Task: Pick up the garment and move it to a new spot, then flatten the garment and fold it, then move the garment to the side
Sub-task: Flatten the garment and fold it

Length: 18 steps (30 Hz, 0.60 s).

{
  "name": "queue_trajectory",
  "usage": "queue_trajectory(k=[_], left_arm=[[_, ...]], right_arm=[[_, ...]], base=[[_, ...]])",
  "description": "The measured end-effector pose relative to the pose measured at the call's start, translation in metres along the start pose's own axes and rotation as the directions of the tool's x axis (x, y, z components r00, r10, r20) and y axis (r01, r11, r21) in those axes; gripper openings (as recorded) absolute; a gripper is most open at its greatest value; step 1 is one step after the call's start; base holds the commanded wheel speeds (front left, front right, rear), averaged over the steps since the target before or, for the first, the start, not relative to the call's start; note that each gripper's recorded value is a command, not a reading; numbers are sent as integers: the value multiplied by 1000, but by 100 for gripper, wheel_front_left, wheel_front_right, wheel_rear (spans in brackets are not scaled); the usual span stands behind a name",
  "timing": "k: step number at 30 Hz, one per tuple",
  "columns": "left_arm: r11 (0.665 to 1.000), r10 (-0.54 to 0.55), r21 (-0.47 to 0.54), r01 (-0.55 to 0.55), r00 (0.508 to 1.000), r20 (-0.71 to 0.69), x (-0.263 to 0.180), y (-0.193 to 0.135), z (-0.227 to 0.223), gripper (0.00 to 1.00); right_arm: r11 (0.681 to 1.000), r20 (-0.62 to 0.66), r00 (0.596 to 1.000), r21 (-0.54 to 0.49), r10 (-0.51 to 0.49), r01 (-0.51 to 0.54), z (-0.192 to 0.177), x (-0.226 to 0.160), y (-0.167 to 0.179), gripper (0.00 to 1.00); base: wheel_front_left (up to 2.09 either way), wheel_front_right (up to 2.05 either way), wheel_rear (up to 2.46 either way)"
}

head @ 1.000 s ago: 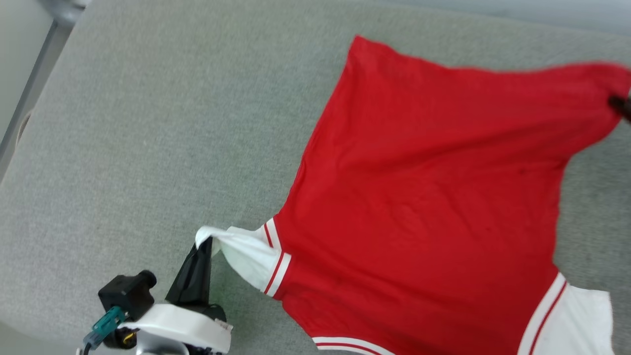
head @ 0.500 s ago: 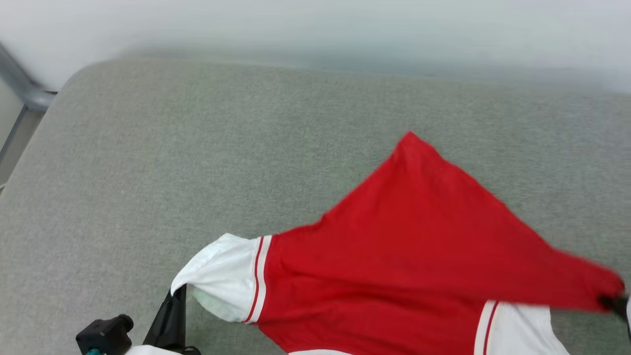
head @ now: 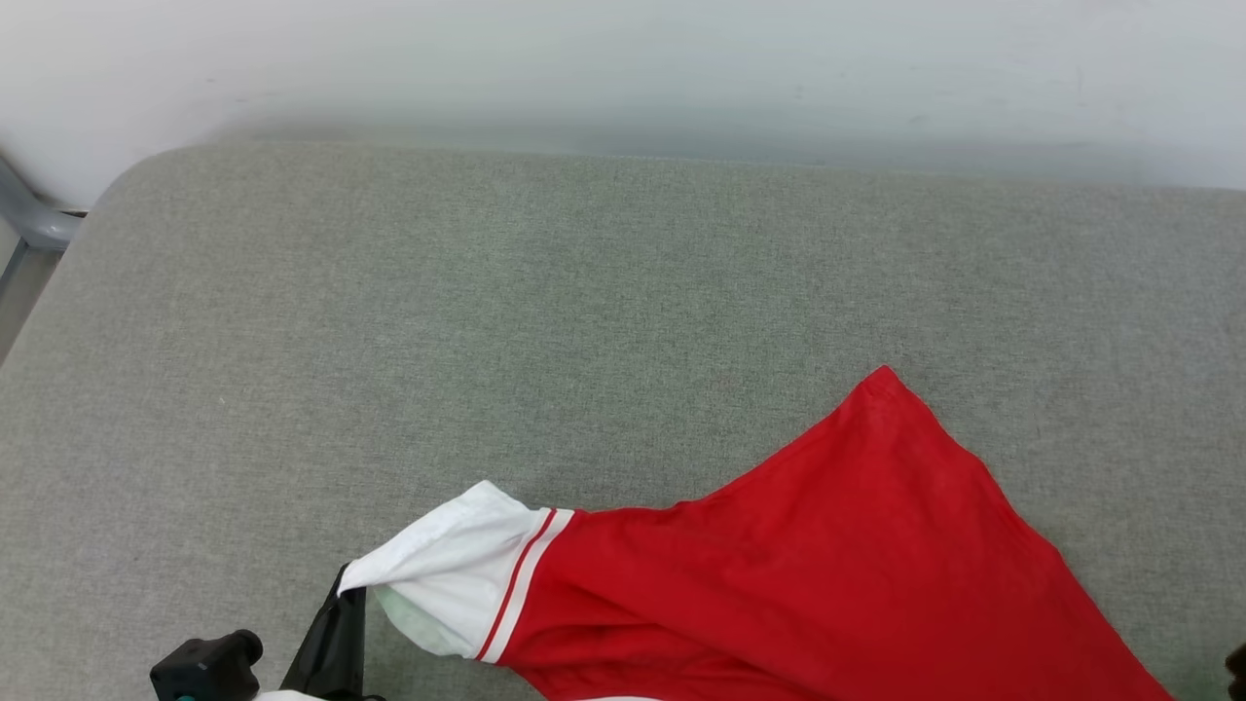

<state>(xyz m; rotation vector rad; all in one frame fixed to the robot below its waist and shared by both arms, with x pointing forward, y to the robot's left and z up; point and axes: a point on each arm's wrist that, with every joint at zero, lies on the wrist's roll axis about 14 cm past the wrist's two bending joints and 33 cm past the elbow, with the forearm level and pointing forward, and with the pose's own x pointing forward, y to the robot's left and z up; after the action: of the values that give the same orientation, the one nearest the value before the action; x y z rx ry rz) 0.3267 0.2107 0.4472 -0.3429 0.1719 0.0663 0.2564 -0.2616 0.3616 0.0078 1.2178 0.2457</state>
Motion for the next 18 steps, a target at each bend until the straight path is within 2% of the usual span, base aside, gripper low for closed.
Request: queue_trajectory(k=[5,8,11,15,18], left_arm=[[1000,-4,3,4,1000,-4,-1,0,-1,0],[1000,-4,3,4,1000,-3,-1,-1,0,0],[1000,-6,3,6,1000,-1,0,-1,0,0],[1000,-8,5,8,1000,1,4,-2,1,0],[1000,-11,8,11,1000,5,8,-3,3,0]], right_arm=[[1000,211,977,3,-1,0,56,-15,1,100],[1000,356,935,-24,0,10,100,-33,2,100],[997,484,875,-69,18,18,145,-53,9,100],[987,591,804,-157,67,33,198,-72,30,100],[971,594,794,-240,130,21,225,-72,55,100]], base=[[0,0,0],[0,0,0],[0,0,0],[0,0,0],[0,0,0]])
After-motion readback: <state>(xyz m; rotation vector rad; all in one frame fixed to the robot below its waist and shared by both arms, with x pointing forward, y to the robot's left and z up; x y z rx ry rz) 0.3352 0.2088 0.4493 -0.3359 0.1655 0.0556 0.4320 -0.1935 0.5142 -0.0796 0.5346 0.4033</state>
